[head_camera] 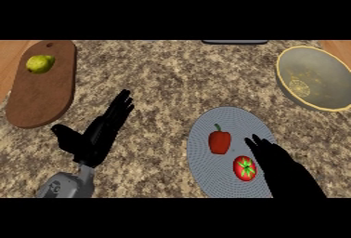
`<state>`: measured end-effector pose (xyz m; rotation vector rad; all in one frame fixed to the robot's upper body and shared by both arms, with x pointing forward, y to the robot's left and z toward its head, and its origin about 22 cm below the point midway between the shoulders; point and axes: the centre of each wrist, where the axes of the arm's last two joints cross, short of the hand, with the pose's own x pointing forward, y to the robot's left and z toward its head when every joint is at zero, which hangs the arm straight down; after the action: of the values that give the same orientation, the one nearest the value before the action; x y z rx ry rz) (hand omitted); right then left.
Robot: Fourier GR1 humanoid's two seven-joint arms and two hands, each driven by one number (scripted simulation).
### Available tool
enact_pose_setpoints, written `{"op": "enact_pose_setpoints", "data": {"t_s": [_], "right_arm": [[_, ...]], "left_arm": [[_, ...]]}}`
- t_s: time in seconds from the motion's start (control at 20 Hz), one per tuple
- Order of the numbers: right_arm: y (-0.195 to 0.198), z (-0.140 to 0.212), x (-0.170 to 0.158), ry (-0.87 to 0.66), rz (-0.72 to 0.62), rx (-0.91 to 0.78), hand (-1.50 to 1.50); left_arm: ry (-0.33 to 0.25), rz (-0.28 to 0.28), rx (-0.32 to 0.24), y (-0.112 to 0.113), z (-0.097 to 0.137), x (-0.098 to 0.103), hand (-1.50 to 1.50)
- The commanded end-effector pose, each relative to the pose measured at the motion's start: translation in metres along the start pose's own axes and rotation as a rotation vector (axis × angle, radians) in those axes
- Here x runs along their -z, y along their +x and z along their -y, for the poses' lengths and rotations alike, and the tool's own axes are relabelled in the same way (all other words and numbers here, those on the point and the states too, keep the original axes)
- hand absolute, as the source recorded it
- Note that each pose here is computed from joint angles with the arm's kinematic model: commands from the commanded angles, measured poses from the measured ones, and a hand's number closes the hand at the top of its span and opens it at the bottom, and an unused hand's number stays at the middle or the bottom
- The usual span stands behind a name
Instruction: Pick the tomato from the placemat and place it in the bowl
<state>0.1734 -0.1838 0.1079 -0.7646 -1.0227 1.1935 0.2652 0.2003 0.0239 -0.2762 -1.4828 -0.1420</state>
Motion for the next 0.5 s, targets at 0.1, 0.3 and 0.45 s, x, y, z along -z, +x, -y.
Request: {"op": "enact_pose_setpoints", "data": {"t_s": [0.1,0.3,0.45], "right_arm": [[-0.006,0.014,0.03,0.088,-0.092,-0.056,-1.5],[0.018,-0.019,0.01,0.105,-0.097,-0.075,-1.5],[0.02,-0.003,0.039,0.116,-0.097,-0.086,-1.5]], "left_arm": [[0.01,-0.01,-0.002,-0.005,-0.017,-0.001,0.0],[0.024,-0.018,0.005,-0.008,-0.005,0.008,0.0],[0.016,-0.014,0.004,0.02,0.002,0.013,0.0]]}}
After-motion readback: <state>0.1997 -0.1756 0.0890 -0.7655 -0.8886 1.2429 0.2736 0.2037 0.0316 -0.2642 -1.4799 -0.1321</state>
